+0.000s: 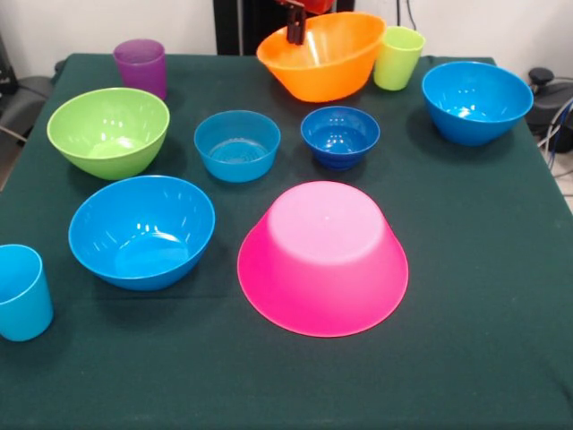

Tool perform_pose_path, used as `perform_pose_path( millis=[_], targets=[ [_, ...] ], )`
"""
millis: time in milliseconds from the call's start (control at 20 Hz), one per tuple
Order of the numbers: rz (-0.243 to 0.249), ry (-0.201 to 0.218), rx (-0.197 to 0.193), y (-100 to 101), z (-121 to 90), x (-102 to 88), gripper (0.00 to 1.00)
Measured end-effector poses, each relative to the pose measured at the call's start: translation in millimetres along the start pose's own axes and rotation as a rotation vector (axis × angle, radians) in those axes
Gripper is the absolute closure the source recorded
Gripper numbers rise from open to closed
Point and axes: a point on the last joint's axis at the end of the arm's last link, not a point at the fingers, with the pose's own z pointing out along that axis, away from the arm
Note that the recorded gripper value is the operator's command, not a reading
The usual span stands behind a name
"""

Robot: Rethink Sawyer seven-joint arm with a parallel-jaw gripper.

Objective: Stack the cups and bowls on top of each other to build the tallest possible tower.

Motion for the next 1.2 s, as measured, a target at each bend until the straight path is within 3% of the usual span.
perform_pose_path(
  millis=[550,1200],
  targets=[
    [-0.004,0.007,-0.012,16,-23,-22.2,1.00],
    [-0.001,0.007,-0.041,28,-34,-36.9,1.00]
  ],
)
